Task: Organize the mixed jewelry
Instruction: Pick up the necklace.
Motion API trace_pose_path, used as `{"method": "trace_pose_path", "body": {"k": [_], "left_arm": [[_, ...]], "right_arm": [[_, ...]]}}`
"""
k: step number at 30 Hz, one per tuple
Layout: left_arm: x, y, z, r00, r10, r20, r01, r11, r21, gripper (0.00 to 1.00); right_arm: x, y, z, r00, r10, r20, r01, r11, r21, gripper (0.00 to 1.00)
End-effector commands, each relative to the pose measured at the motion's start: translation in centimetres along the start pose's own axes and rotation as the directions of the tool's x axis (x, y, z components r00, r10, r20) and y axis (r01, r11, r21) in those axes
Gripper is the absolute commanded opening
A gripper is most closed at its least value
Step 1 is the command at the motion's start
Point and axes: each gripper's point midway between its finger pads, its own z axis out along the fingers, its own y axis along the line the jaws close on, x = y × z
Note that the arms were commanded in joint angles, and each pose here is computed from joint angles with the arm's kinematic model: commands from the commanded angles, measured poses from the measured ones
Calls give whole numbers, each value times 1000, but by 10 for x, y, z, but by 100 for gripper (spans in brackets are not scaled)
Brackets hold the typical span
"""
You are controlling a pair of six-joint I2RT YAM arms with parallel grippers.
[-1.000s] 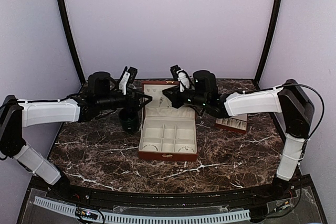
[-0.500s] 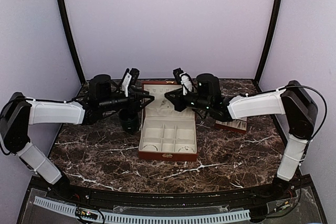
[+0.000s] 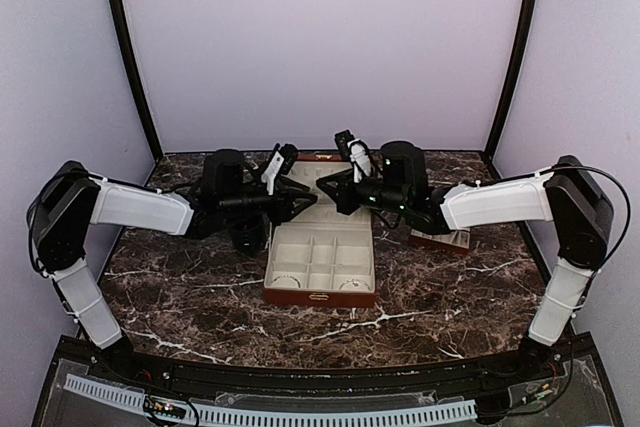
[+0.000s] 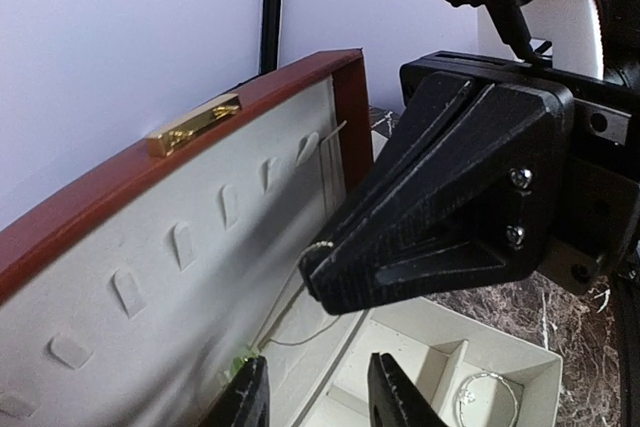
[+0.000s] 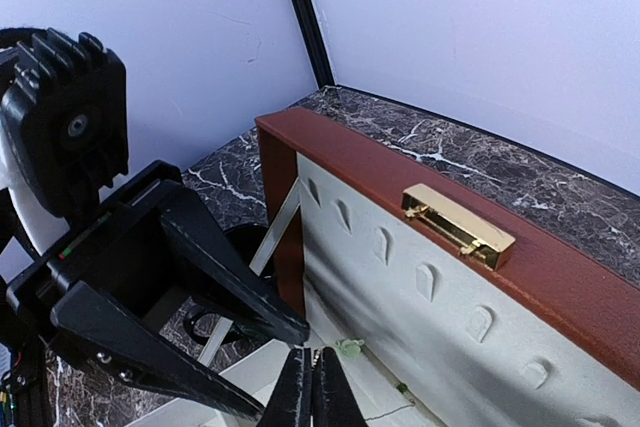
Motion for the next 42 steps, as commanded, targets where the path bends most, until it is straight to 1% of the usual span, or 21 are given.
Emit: {"method": "trace_pose_path", "body": {"k": [1, 6, 10, 15, 18, 20, 22, 24, 25, 29, 32, 38, 42], "left_arm": [[-20, 9, 9, 996, 72, 56, -69, 996, -50, 34], [-17, 18, 14, 994, 92, 54, -87, 992, -90, 30], [-16, 22, 16, 993, 103, 59, -96, 989, -108, 29], [-16, 15, 25, 991, 113, 66, -109, 993, -55, 29], [-17, 10, 27, 989, 128, 73, -126, 991, -39, 26], [-18, 9, 28, 987, 144, 76, -141, 989, -41, 26], [-20, 10, 27, 983, 159, 87, -155, 987, -51, 30], [-23, 8, 27, 980, 171, 104, -167, 985, -43, 30], [-23, 7, 27, 978, 174, 111, -171, 985, -37, 27], [-20, 7, 30, 977, 176, 116, -174, 984, -27, 11], [-19, 12, 32, 979, 170, 110, -165, 985, -53, 0], [-23, 22, 27, 985, 138, 105, -126, 985, -118, 0], [-22, 31, 21, 992, 91, 85, -75, 982, -173, 0]], "right_arm": [[-23, 5, -8, 997, -2, 73, 3, 1000, -18, 0], [-23, 6, -8, 997, 2, 72, -1, 1000, -21, 0], [-22, 6, -6, 998, 4, 65, -2, 1000, -24, 0], [-23, 6, -4, 998, 5, 58, -3, 1000, -28, 0], [-21, 5, -4, 999, 5, 51, -4, 1000, -22, 0], [-19, 4, -2, 999, 6, 43, -5, 1000, -18, 0], [-17, 3, -1, 999, 8, 34, -7, 1000, -14, 0], [-17, 2, 0, 999, 13, 31, -13, 1000, -8, 0], [-17, 1, 0, 999, 16, 33, -16, 1000, -3, 0], [-23, 0, 3, 999, 27, 35, -27, 1000, 4, 0], [-23, -4, 6, 999, 39, 38, -40, 999, 22, 0], [-20, -14, 11, 998, 45, 34, -48, 996, 72, 0], [-17, -25, 18, 998, 56, 34, -60, 989, 137, 0]]}}
